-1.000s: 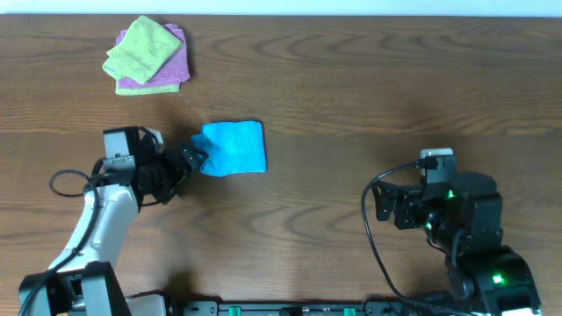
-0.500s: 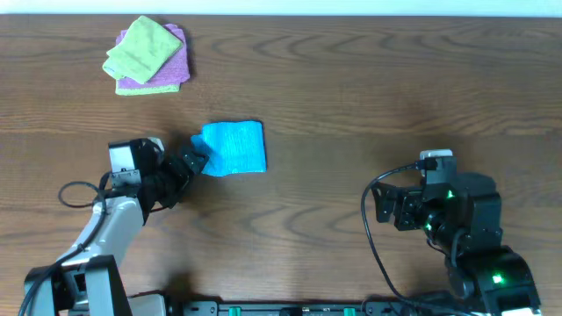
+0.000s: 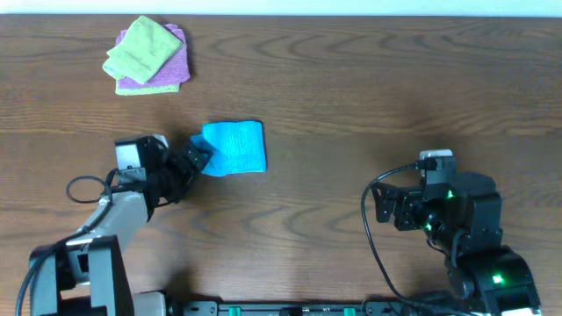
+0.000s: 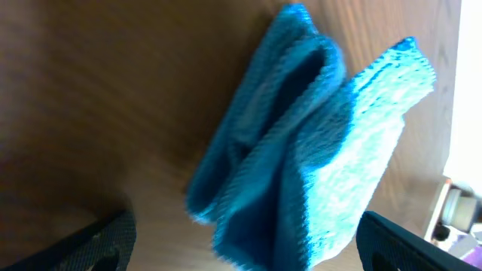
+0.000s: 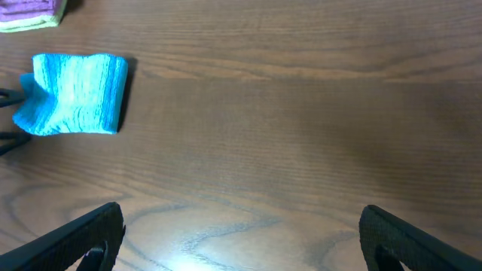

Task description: Fold the cloth

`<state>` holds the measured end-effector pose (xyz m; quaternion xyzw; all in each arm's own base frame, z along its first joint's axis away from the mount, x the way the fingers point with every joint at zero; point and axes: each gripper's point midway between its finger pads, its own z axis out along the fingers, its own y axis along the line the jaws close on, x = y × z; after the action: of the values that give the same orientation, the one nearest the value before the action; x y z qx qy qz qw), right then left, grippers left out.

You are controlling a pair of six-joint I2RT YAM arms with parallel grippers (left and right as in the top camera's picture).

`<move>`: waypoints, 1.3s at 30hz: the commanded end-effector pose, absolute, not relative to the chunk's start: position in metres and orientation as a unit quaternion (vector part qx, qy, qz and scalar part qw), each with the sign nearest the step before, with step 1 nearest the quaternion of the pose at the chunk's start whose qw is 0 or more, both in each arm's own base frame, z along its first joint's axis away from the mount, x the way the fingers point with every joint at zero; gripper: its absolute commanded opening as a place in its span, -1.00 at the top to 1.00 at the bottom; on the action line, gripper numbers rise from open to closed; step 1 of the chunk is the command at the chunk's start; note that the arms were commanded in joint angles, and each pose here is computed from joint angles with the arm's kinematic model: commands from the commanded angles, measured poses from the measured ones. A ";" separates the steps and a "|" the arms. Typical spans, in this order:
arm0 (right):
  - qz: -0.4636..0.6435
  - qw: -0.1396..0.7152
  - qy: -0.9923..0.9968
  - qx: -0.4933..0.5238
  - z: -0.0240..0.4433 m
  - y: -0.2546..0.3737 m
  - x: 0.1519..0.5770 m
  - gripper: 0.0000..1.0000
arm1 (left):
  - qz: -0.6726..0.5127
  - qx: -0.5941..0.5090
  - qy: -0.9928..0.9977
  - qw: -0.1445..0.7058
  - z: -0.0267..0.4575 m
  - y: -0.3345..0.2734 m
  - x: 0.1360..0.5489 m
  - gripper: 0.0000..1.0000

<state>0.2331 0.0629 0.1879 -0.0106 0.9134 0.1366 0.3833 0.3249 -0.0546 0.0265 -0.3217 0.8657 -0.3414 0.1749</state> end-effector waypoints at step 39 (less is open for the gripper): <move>0.139 0.381 0.914 -0.001 0.186 0.062 0.232 -0.99 | -0.447 -0.249 0.808 0.292 0.151 -0.106 0.476 0.88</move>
<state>0.2329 0.0628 0.1874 -0.0104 0.9138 0.1363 0.3825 0.4547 -0.1129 0.1232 -0.2457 0.8152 -0.4541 0.2624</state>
